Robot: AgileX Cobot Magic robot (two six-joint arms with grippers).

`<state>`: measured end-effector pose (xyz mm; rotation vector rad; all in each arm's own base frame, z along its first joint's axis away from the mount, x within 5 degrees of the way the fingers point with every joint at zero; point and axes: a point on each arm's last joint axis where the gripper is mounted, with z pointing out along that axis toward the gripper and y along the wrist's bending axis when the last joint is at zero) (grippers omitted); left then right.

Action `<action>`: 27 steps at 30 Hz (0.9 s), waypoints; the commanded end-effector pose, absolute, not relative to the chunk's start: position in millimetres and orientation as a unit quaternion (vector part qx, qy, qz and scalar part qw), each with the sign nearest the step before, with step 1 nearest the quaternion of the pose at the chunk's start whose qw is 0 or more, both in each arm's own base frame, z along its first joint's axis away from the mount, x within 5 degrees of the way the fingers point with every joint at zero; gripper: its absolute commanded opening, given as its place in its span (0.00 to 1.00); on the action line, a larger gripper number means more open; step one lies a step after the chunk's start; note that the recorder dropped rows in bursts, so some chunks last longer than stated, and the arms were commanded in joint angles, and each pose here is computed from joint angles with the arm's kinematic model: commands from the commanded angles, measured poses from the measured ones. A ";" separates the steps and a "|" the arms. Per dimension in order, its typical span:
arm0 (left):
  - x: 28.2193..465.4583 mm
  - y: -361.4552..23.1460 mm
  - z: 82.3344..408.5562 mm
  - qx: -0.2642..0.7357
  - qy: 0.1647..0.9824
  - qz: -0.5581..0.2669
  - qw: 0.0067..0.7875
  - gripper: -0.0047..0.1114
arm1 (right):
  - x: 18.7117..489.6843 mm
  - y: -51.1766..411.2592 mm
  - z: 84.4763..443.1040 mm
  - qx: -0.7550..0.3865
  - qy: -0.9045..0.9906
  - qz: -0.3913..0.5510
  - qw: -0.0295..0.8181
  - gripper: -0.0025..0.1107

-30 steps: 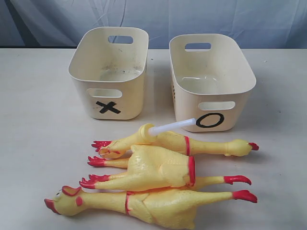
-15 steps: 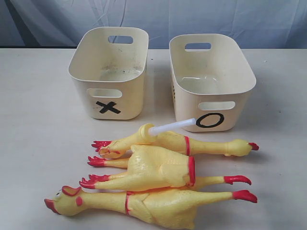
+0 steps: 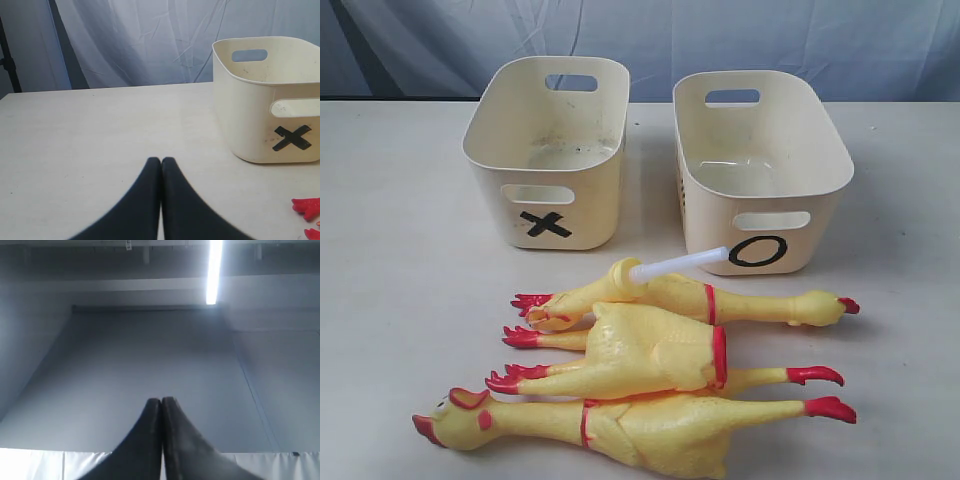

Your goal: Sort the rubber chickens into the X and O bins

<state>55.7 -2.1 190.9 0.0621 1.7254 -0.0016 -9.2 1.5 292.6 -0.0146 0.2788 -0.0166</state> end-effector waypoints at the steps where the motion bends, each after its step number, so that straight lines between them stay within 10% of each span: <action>1: 55.5 -2.3 192.3 0.026 0.755 -0.004 0.655 0.04 | -10.8 -3.2 293.2 0.019 0.131 -0.005 0.991 0.01; 9: 55.5 -2.3 192.3 0.026 0.755 -0.004 0.655 0.04 | -50.4 -12.4 360.0 0.071 0.007 0.017 0.997 0.01; 15: 55.5 -2.3 192.3 0.026 0.755 -0.004 0.655 0.04 | -64.8 -4.0 500.9 0.024 -0.069 0.020 0.997 0.01; 22: 55.5 -2.3 192.3 0.026 0.755 -0.004 0.655 0.04 | 30.7 22.1 634.3 -0.101 0.194 0.125 0.968 0.01; 27: 55.5 -2.3 192.3 0.026 0.755 -0.004 0.655 0.04 | 91.4 20.1 636.6 0.009 0.376 0.273 0.885 0.01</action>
